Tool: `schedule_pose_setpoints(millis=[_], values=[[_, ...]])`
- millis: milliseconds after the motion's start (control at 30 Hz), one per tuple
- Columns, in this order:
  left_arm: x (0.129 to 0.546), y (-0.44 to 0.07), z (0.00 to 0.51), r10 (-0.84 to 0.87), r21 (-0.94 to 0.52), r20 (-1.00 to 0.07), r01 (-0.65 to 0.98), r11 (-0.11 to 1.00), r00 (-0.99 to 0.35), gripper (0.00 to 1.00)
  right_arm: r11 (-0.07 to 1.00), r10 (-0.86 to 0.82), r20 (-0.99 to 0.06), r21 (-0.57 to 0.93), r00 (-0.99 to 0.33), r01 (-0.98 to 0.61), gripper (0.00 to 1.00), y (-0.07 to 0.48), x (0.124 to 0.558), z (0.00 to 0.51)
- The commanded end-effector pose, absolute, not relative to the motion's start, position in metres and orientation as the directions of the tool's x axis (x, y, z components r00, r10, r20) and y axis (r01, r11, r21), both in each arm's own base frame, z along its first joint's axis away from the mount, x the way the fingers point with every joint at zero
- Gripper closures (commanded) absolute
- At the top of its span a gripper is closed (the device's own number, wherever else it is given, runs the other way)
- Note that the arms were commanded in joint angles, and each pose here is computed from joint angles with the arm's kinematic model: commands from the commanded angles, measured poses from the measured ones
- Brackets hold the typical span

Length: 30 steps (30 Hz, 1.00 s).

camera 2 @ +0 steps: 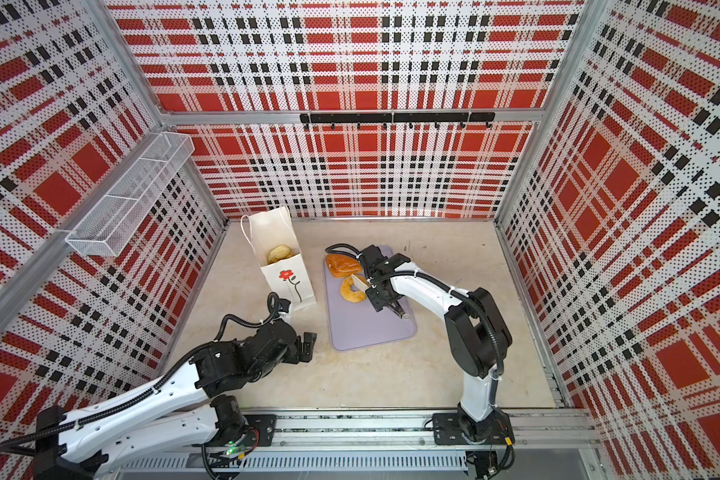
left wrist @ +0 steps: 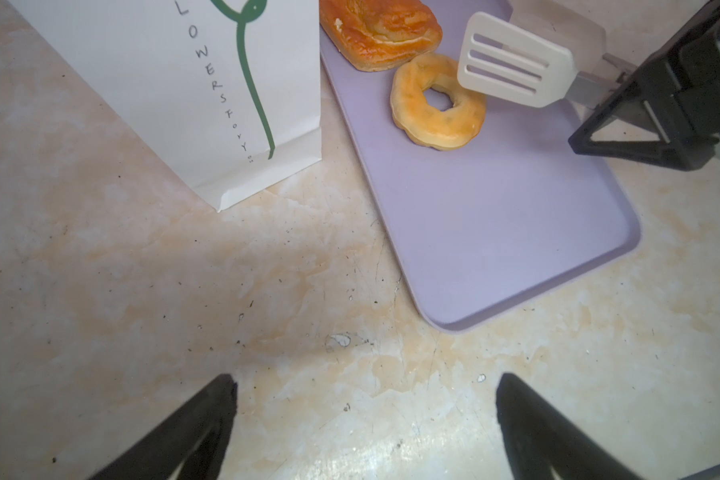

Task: Place the fake bread into the paper bag
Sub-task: 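Lower the open right tongs around the donut on the tray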

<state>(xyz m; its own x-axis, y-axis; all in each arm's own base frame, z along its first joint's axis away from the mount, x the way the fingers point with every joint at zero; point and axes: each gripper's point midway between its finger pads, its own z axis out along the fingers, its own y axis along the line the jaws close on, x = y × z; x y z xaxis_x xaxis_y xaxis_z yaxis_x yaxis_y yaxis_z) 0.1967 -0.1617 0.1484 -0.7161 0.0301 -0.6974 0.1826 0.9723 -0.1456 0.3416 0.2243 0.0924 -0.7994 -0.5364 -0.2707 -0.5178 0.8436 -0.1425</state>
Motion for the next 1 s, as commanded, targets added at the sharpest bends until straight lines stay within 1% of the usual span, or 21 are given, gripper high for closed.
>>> schedule_pose_setpoints(millis=[0, 400, 967], values=[[0.198, -0.165, 0.148, 0.021, -0.153, -0.701, 0.180, 0.972, -0.713, 0.01, 0.832, -0.553, -0.272, -0.135, -0.787, -0.538, 0.45, 0.230, 0.350, 0.095], [0.197, -0.163, 0.144, 0.023, -0.149, -0.700, 0.178, 0.973, -0.713, 0.01, 0.816, -0.577, -0.227, -0.167, -0.784, -0.553, 0.46, 0.226, 0.363, 0.087], [0.196, -0.160, 0.141, 0.018, -0.149, -0.702, 0.173, 0.974, -0.712, 0.01, 0.782, -0.616, -0.124, -0.221, -0.778, -0.583, 0.49, 0.222, 0.370, 0.077]])
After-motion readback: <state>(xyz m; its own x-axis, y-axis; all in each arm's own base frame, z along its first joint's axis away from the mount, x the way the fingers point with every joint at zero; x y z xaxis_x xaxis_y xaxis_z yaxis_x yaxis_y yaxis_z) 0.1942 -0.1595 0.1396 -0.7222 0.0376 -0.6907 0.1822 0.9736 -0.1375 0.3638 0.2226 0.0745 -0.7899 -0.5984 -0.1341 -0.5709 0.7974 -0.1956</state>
